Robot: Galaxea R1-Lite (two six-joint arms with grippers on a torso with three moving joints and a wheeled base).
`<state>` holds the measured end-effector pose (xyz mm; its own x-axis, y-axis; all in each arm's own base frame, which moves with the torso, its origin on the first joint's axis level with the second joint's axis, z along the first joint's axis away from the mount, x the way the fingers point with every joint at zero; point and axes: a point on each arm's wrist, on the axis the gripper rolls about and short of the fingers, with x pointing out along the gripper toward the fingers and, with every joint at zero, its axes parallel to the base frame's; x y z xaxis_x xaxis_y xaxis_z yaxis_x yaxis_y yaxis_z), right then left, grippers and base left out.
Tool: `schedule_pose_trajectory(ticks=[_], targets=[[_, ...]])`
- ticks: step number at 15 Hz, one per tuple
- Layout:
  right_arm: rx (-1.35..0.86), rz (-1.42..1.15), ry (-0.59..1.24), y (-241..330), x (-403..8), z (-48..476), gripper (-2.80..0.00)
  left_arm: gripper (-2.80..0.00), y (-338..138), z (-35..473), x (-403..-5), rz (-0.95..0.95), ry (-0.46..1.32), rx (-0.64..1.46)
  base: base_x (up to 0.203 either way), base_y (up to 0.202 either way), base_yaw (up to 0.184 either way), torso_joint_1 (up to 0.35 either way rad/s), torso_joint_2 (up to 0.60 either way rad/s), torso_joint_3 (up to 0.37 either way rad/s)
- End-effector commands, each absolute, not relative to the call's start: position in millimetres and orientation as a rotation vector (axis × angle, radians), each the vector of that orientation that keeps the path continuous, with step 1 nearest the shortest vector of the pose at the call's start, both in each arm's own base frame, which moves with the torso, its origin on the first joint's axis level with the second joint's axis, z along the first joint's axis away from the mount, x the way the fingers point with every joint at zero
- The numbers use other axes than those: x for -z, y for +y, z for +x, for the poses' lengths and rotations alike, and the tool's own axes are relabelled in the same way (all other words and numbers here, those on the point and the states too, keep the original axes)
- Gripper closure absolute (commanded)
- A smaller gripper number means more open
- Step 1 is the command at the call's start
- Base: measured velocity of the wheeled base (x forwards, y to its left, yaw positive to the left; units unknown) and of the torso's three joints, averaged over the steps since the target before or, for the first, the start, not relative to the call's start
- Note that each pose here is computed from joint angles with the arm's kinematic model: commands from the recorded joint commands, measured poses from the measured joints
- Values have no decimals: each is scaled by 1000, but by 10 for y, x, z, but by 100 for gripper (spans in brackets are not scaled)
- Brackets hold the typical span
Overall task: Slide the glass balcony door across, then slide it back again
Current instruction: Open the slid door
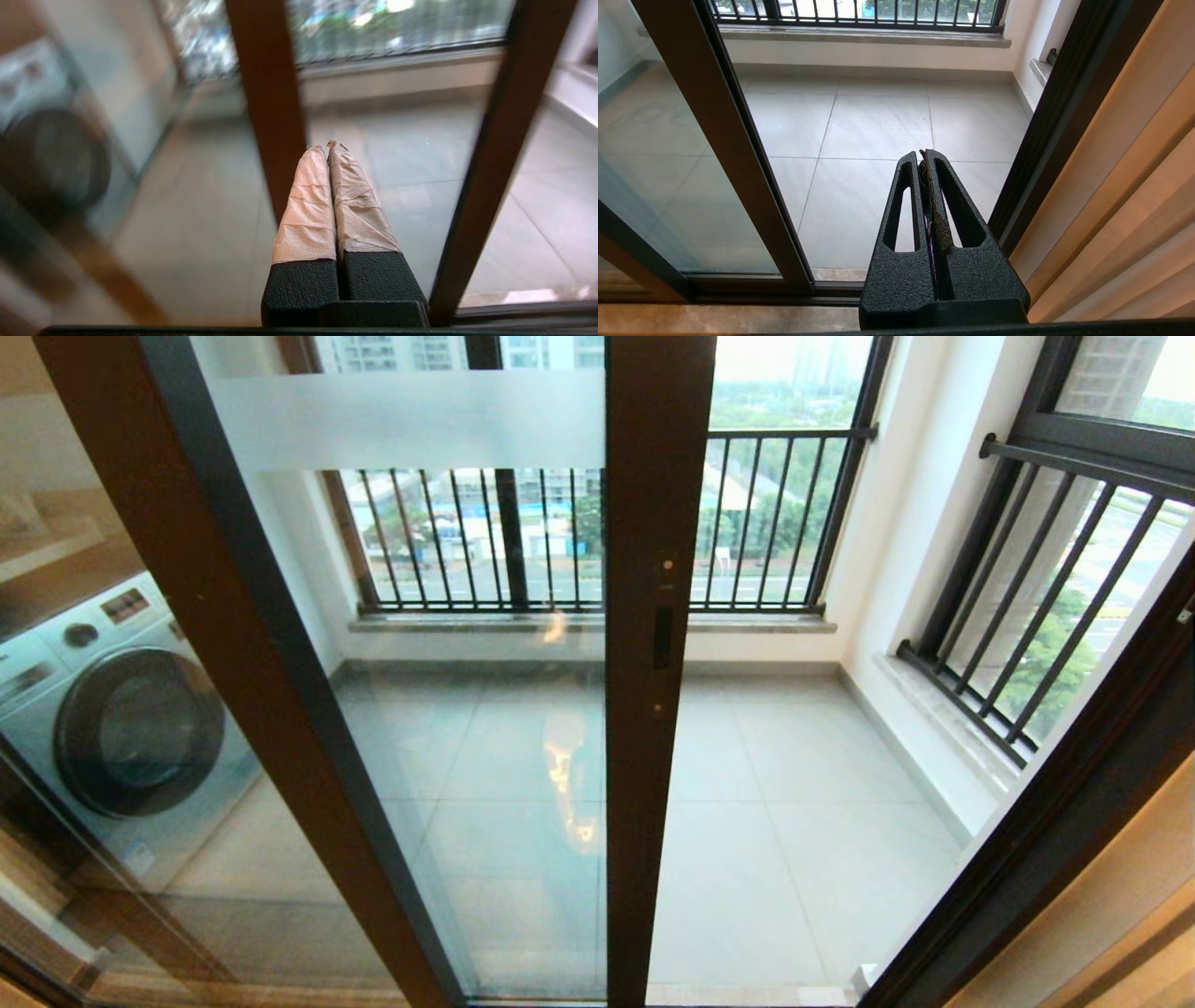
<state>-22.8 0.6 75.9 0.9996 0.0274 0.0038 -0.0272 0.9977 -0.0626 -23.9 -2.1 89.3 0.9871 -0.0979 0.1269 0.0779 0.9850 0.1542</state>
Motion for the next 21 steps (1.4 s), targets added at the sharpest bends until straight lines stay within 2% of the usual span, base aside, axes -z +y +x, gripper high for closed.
schedule_pose_trajectory(ticks=[1, 5, 9, 11, 14, 18, 21], targets=[[-28, -63, -5, 6, -760, -228, 0, 0, -35, -252, -1057, 166, -150, 145, 0, 0, 0, 0, 0, 0], [-29, -63, -4, 6, -758, -228, 0, 0, -60, 105, -1648, 107, -14, 270, 0, 0, 0, 0, 0, 0], [-29, -63, -6, 6, -760, -228, 0, 0, -183, 1146, -2230, 26, 169, 424, 0, 0, 0, 0, 0, 0], [-29, -63, -6, 6, -760, -228, 0, 0, -592, 1755, -2497, 9, 201, 498, 0, 0, 0, 0, 0, 0], [-29, -63, -6, 7, -760, -228, 0, 0, -1580, 2219, -2762, -18, 174, 581, 0, 0, 0, 0, 0, 0], [-28, -63, -5, 6, -760, -228, 0, 0, -2604, 2418, -2646, -51, 204, 665, 0, 0, 0, 0, 0, 0], [-28, -63, -5, 6, -760, -228, 0, 0, -2918, 2259, -2709, -69, 217, 734, 0, 0, 0, 0, 0, 0]])
